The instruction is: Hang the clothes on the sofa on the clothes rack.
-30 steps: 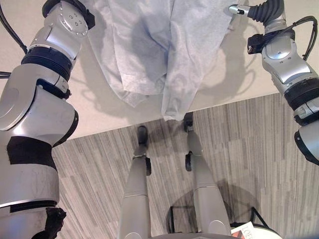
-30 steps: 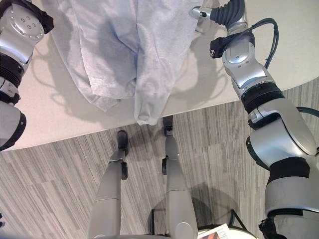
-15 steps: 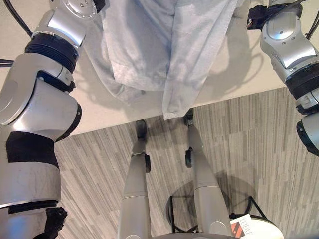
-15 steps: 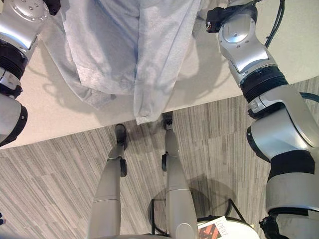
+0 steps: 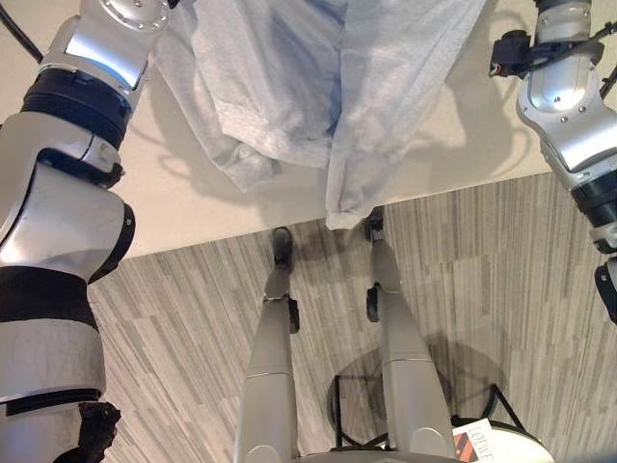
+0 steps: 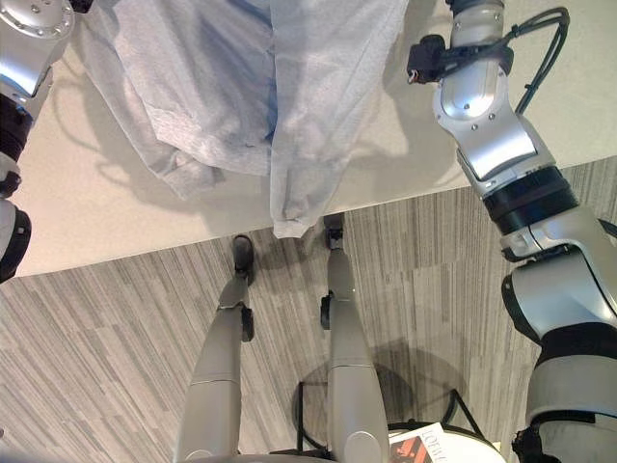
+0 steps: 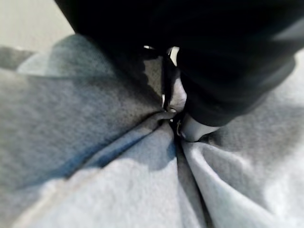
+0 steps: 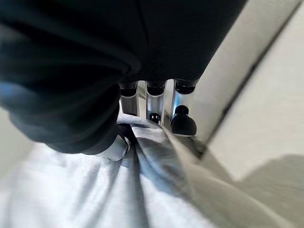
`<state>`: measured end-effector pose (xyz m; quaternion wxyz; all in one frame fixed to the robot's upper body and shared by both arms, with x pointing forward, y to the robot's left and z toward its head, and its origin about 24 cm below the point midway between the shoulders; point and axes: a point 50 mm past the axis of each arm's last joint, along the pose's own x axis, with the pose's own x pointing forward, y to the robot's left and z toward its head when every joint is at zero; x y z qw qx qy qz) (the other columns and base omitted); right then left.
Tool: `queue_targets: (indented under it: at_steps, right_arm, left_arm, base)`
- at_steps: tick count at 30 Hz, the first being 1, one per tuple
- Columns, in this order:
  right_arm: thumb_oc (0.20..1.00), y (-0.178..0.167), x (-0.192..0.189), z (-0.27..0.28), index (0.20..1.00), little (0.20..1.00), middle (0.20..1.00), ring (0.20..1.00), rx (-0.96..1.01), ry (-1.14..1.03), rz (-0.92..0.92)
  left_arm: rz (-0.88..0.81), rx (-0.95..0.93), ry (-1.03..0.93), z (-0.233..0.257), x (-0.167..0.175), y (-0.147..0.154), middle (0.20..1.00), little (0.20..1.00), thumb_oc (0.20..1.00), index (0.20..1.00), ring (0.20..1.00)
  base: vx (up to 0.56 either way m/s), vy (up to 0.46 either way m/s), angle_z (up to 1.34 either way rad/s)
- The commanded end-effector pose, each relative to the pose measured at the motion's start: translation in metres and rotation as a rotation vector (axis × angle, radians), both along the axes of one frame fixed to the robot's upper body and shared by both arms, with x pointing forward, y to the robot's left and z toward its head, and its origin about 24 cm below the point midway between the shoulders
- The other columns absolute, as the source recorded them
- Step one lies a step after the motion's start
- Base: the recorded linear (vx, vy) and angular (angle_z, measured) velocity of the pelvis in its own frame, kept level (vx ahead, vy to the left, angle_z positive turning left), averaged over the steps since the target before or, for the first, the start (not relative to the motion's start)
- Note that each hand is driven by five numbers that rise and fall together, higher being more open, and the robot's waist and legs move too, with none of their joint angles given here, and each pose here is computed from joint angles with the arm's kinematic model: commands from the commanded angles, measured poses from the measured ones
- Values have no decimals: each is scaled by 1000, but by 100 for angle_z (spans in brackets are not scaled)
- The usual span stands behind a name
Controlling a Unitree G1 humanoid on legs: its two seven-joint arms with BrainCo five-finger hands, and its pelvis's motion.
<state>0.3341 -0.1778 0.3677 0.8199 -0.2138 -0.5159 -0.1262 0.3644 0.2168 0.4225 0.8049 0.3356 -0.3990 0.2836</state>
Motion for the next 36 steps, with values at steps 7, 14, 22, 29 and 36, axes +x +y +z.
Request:
queue_targets:
  at_steps: [7, 14, 22, 29, 36]
  right_arm:
    - [200, -21, -43, 1, 200, 200, 200, 200, 99, -250, 14]
    - [200, -19, -42, 4, 200, 200, 200, 200, 107, -286, -33]
    - [200, -8, -47, 35, 200, 200, 200, 200, 14, -356, -87]
    - [200, -23, -51, 54, 200, 200, 200, 200, -175, -321, -231]
    - [200, -32, -49, 38, 200, 200, 200, 200, -284, -226, -245]
  left_arm:
    - [-53, -7, -444, 62, -65, -4, 200, 200, 200, 200, 200]
    - [-57, 17, -466, 51, -63, -12, 200, 200, 200, 200, 200]
    - [10, 38, -414, 37, -60, 12, 200, 200, 200, 200, 200]
    - [208, 114, -350, 31, -82, 72, 200, 200, 200, 200, 200]
    - [399, 197, -211, 14, -93, 115, 200, 200, 200, 200, 200]
  base:
    - [-16, -46, 3]
    - [-16, -33, 2]
    - [-30, -47, 2]
    - [24, -31, 16]
    - [137, -5, 19]
